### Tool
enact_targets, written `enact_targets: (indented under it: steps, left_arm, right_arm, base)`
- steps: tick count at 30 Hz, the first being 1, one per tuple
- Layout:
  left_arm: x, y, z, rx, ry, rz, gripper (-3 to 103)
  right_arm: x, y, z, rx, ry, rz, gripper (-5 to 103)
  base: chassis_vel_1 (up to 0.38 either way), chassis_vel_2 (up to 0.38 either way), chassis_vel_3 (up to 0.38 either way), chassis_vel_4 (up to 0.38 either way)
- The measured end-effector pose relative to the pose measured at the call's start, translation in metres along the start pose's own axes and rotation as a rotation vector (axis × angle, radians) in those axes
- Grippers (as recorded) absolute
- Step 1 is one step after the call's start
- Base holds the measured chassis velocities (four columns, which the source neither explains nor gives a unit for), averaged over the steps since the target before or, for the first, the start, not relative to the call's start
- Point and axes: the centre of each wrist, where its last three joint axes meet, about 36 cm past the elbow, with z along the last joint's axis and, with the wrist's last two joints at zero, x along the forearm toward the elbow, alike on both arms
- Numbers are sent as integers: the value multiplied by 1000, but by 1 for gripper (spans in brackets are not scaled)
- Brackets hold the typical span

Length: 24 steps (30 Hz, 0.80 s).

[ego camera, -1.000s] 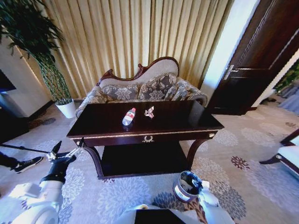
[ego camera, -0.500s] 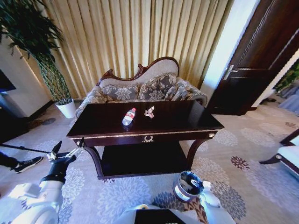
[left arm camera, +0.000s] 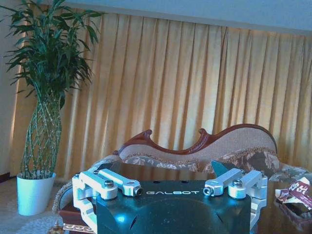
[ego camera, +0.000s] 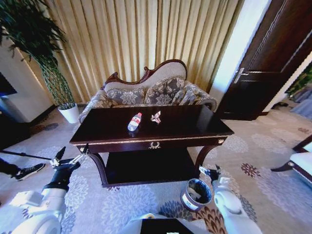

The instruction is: Move to the front of the table and place the trash on the table into the trash bin.

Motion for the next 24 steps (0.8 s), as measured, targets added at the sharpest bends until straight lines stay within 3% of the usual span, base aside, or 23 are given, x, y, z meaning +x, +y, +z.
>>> enact_targets:
  steps: [1, 5, 10, 15, 24]
  left_arm:
    - [0, 0, 0, 0, 0, 0, 100]
    - [-1, 0, 0, 5, -3, 3, 100]
    - [0, 0, 0, 11, -10, 3, 100]
    - [-1, 0, 0, 10, -12, 5, 100]
    - [-1, 0, -1, 9, -15, 7, 100]
  right_arm:
    - [0, 0, 0, 0, 0, 0, 100]
    - [34, 39, -58, -16, -130, -97, 100]
    - [50, 63, -97, -8, -213, -144, 100]
    - [60, 71, -119, 5, -202, -182, 100]
    - [60, 72, -124, 4, -181, -221, 100]
  base:
    - [0, 0, 0, 0]
    - [0, 0, 0, 0]
    - [0, 0, 0, 0]
    - [0, 0, 0, 0]
    - [0, 0, 0, 0]
